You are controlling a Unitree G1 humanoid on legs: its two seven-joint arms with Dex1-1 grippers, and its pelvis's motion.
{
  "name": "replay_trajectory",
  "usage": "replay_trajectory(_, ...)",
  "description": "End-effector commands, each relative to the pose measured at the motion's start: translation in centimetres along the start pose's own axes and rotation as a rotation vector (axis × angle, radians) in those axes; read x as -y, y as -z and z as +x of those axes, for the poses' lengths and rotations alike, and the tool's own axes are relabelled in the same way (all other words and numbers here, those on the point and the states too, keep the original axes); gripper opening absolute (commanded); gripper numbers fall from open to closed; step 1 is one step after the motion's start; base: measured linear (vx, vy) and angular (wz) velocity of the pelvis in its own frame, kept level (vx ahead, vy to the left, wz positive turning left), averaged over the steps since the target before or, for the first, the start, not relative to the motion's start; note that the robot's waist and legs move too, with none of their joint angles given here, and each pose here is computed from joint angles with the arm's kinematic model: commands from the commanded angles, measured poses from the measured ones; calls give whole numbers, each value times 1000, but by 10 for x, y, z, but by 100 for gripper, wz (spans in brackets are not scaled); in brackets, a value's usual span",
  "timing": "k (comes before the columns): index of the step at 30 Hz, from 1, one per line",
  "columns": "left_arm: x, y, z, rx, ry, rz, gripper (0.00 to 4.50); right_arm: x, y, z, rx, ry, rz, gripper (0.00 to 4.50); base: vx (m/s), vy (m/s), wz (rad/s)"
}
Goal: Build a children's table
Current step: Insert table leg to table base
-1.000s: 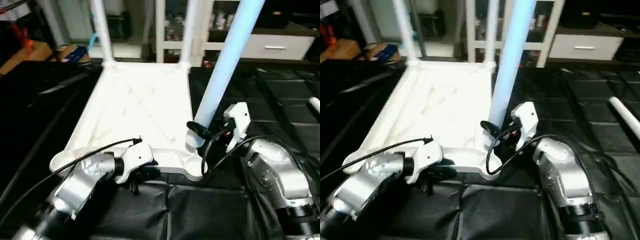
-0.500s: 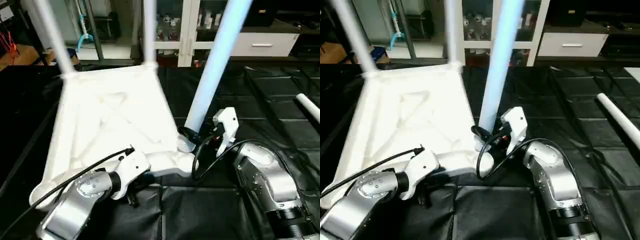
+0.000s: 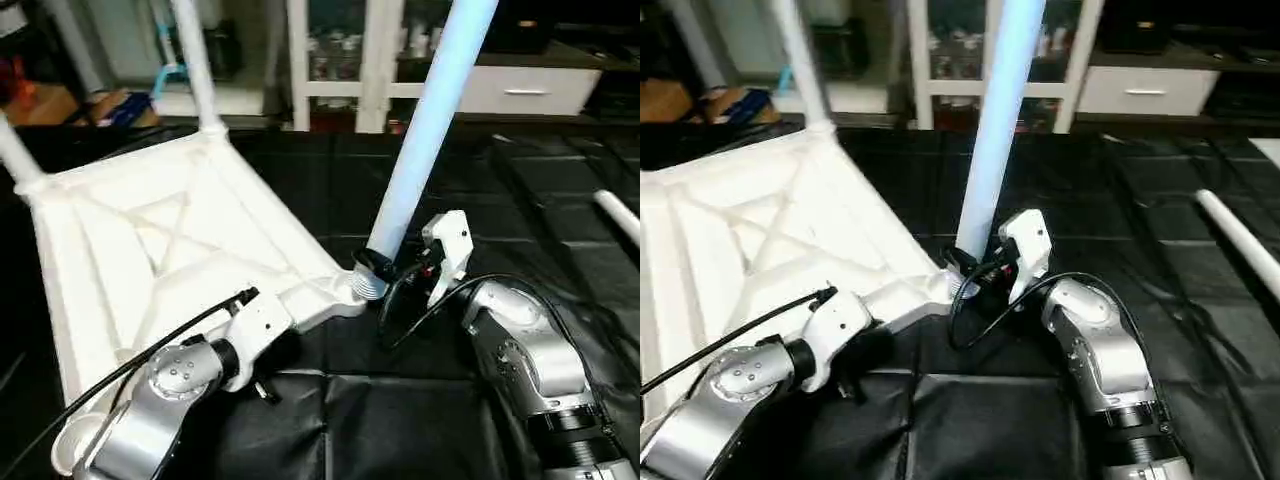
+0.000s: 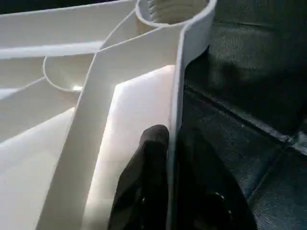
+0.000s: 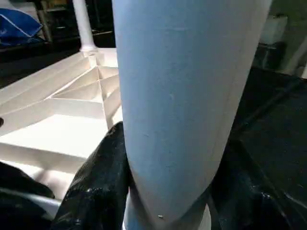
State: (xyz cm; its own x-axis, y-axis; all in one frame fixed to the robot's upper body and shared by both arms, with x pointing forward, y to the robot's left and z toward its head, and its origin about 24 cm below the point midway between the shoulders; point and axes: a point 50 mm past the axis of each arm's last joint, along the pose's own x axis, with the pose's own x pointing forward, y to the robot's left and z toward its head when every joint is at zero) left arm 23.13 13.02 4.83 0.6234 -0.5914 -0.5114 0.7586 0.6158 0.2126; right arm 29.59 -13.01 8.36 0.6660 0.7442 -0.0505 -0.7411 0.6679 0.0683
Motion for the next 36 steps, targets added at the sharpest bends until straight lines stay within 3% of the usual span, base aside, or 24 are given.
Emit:
replay_trajectory(1,2,4,-2,-13,27,-21,93,3,-6,-1,26,14,-13,188,0,0,0)
replay_trajectory(11,-2,0,-2,-2,52,2,148,4,-7,1,31,13,-12,188,0,0,0)
replay_trajectory(18,-14,-24,13,22,34,22,148,4,-7,0,31,13,-17,188,0,0,0)
replay_trajectory(21,-15,-24,15,21,33,22,148,4,-7,0,31,13,-17,188,0,0,0)
replay_trajectory(23,-15,-22,19,-14,46,6,179,4,-7,-1,28,17,-23,188,0,0,0)
replay_trajectory(30,-17,-15,24,-83,45,-15,213,6,-8,-3,27,25,-27,188,0,0,0)
replay_trajectory(36,-7,-21,26,-21,120,-102,213,7,-8,-4,25,26,-27,188,0,0,0)
